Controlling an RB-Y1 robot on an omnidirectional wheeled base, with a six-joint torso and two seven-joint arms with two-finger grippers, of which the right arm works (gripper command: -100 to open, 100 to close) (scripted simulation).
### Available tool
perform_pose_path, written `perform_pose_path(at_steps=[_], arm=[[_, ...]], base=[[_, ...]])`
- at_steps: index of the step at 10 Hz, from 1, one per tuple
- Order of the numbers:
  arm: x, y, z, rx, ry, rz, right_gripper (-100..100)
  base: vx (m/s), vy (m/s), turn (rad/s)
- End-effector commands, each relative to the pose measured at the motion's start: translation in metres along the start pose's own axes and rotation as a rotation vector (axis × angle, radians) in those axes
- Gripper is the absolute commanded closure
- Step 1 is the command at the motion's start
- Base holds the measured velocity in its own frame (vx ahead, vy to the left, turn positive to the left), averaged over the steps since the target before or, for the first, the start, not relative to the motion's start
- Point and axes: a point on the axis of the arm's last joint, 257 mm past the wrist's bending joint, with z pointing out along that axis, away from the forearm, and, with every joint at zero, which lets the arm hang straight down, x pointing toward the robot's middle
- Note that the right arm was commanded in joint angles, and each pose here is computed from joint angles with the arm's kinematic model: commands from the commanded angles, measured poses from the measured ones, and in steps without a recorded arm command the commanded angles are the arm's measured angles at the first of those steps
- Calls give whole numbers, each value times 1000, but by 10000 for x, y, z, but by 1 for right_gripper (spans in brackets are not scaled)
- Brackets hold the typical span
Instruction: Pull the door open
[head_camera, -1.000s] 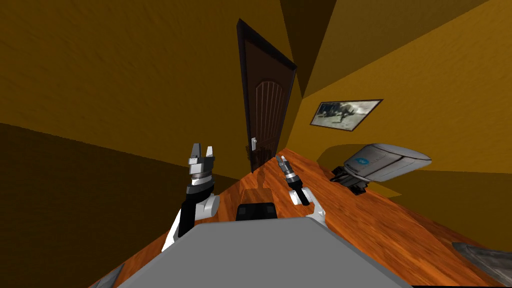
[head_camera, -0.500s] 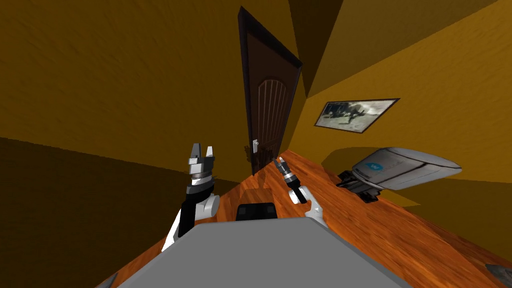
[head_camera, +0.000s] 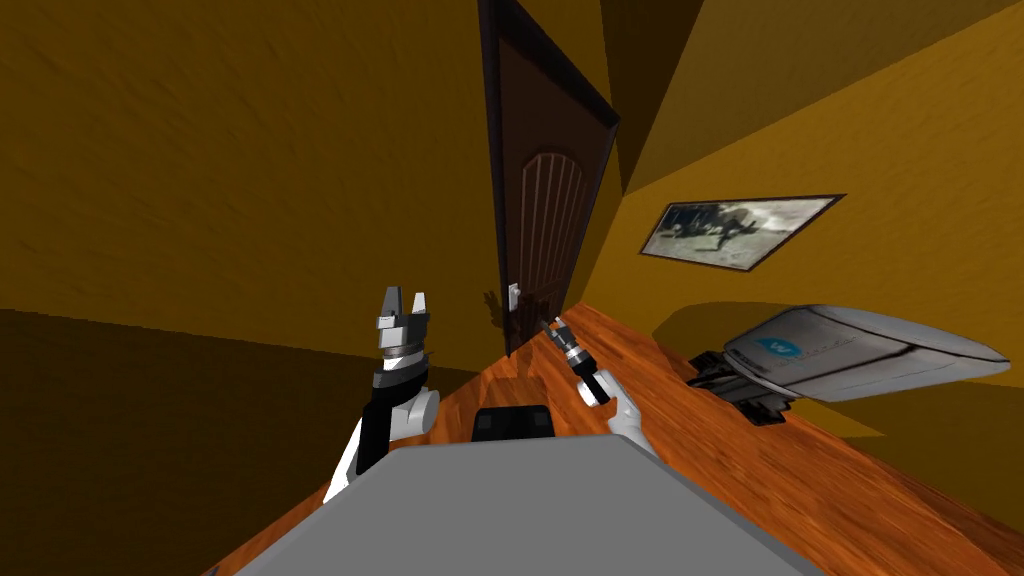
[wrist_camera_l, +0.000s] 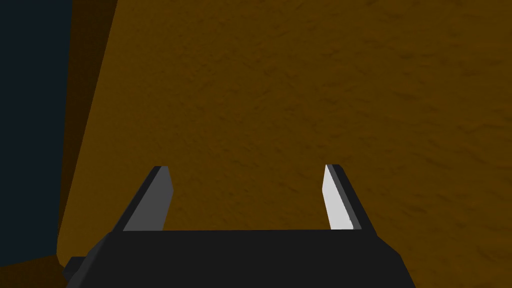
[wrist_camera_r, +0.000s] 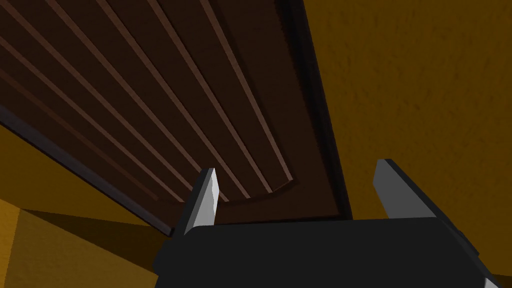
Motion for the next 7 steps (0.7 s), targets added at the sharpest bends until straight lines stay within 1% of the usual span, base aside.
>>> perform_pose_path(at_steps=[1, 4, 7], arm=[[82, -5, -8, -10, 26, -34, -100], [319, -45, -15, -34, 92, -113, -100], [520, -84, -34, -57, 149, -179, -100]], base=[[143, 0, 37], [189, 7, 38], [181, 8, 38]])
